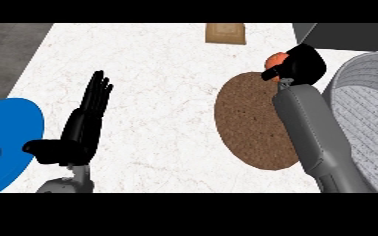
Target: Pick the squash from the placemat and place it in the basket
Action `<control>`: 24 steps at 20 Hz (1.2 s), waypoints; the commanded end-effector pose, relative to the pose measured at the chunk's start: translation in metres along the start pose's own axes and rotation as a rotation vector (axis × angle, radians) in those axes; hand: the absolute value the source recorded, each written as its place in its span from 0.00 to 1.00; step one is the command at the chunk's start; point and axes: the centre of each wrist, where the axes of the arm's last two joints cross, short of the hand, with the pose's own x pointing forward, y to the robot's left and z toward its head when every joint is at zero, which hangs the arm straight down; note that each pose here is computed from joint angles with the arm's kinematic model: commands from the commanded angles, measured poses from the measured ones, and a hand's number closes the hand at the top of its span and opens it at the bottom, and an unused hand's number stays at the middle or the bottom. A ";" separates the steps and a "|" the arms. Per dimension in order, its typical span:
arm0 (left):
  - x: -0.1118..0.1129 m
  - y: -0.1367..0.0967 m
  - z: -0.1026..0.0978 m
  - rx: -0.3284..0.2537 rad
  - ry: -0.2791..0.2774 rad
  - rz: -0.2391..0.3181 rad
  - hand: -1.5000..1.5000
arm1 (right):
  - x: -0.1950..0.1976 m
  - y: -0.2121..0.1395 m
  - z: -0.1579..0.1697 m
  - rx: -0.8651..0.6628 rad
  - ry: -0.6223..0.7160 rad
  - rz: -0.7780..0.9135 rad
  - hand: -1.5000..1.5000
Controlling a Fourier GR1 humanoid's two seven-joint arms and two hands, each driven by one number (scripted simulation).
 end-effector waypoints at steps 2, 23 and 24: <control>-0.002 -0.005 -0.002 -0.014 0.025 -0.003 0.50 | 0.052 -0.036 0.003 -0.224 0.082 -0.245 1.00; -0.009 0.013 0.015 0.088 0.038 -0.026 0.50 | 0.076 -0.061 0.004 -0.364 0.332 -0.070 1.00; -0.005 0.017 0.002 0.099 0.036 -0.027 0.50 | 0.076 -0.057 0.011 -0.363 0.327 -0.068 1.00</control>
